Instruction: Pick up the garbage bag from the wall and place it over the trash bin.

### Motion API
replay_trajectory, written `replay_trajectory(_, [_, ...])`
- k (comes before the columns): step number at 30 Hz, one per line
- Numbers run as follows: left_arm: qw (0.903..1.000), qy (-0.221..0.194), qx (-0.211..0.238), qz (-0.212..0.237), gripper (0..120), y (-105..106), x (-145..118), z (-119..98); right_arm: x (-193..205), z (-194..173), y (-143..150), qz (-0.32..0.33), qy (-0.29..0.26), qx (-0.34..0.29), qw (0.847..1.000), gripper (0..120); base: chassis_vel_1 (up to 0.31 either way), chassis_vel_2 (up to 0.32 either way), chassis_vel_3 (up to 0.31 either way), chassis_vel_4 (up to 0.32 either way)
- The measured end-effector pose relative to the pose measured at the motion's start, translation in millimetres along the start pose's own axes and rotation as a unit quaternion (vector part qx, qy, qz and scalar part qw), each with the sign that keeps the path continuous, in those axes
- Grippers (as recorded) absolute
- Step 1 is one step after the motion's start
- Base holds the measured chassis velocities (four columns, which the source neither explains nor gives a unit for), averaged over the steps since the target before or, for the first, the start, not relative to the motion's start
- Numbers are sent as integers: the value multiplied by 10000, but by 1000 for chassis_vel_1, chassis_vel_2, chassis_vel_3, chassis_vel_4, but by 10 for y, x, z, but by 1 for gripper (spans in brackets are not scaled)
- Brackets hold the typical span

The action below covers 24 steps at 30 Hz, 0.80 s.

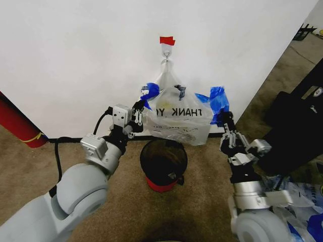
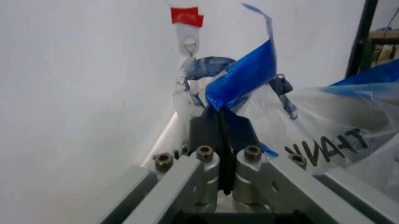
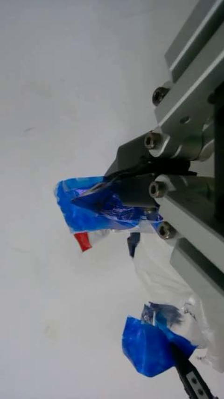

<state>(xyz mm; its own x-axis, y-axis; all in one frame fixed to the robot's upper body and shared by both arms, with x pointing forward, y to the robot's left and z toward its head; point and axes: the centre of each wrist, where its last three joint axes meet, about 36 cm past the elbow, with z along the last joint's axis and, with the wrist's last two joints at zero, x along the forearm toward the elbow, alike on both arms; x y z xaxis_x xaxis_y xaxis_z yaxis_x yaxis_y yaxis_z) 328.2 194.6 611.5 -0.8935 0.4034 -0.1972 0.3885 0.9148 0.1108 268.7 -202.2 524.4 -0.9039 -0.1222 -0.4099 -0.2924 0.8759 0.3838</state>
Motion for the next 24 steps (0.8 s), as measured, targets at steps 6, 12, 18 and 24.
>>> replay_trajectory(6, [9999, 131, 16, 87, 0, 1, 81, -89, 61, -57, 24, -12, 95, -62, 9999, 0, 0, 0, 0, 0])
replay_trajectory(12, [9988, 459, 195, 9, 0, -19, 111, -48, 77, 19, 57, 69, 205, -191, 9996, 0, 0, 0, 0, 0])
replay_trajectory(18, [9971, 710, 283, -30, 0, -25, 150, -38, 118, 148, 85, 130, 431, -330, 9984, 0, 0, 0, 0, 0])
replay_trajectory(24, [9918, 1140, 483, -324, 0, -68, 128, 354, 46, 525, 45, 284, 637, -460, 9965, 0, 0, 0, 0, 0])
